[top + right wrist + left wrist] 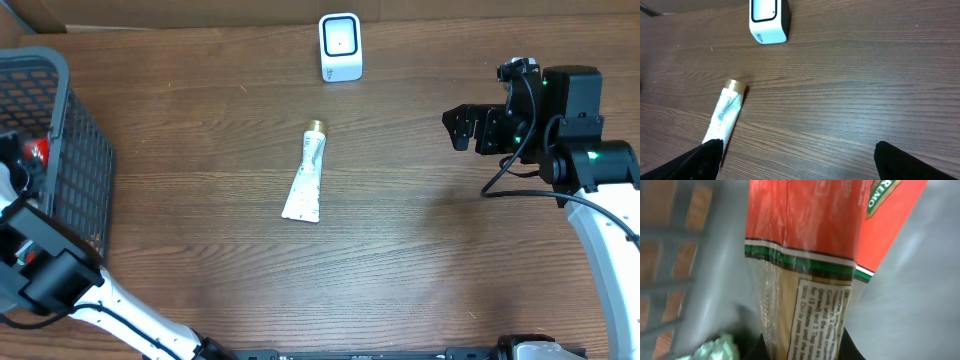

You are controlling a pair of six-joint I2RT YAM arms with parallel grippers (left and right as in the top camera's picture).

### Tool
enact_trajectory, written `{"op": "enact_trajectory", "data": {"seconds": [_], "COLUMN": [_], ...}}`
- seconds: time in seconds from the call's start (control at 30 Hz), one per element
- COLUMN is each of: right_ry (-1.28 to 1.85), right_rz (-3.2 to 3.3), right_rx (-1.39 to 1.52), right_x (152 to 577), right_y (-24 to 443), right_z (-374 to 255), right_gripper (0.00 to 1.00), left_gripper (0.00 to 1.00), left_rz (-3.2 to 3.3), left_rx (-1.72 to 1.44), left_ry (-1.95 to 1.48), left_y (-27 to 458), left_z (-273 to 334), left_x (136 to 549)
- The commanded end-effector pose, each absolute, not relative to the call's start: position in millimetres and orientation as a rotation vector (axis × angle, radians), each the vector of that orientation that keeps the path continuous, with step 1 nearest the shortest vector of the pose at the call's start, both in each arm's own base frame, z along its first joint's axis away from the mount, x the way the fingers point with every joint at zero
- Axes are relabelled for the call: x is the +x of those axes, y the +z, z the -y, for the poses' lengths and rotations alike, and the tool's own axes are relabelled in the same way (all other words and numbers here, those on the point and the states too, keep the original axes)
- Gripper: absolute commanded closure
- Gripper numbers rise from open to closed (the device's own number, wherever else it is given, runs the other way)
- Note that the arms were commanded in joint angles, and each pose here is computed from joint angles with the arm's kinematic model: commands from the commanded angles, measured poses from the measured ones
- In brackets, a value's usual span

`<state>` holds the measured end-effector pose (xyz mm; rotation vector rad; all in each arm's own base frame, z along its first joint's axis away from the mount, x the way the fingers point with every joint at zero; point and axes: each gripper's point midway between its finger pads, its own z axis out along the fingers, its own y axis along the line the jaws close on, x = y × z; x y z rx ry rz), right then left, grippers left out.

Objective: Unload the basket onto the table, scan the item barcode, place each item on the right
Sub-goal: 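Lift the red-topped pasta pack and lay it beside the tube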

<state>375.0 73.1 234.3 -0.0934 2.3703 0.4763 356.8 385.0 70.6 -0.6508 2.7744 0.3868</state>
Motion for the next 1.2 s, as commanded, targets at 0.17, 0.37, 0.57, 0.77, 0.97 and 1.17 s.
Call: {"op": "enact_trajectory", "data": {"seconds": [0.17,0.37,0.57,0.77,0.97,1.17], "right_ry": [0.463,0.463,0.464,0.464,0.464,0.464], "right_rz": [-2.336,-2.34,-2.347,-2.347,-2.351,-2.351], "right_rx": [-0.104,-0.104,-0.103,-0.103,-0.102,-0.102], "right_x": [378.9,378.4,377.1,377.1,376.5,376.5], "right_y": [247.2,246.6,245.4,245.4,244.7,244.7], "right_z": [-73.6,-73.5,-73.5,-73.5,-73.4,-73.4], "right_gripper": [0.01,0.01,0.01,0.01,0.01,0.01], "left_gripper": [0.96,0.96,0.96,0.96,0.96,0.96], "left_rz": [-2.231,-1.936,-1.786,-1.935,-2.383,-2.678], "left_rx": [-0.416,-0.396,-0.34,-0.307,-0.28,-0.248], "left_ry": [0.581,0.571,0.551,0.152,-0.126,-0.222], "left_y": [326.8,454.5,520.8,484.3,333.3,162.7], "left_z": [-333.1,-270.9,-216.4,-130.1,-38.1,32.2], "left_x": [427.2,405.5,371.7,382.7,426.2,446.5]}}
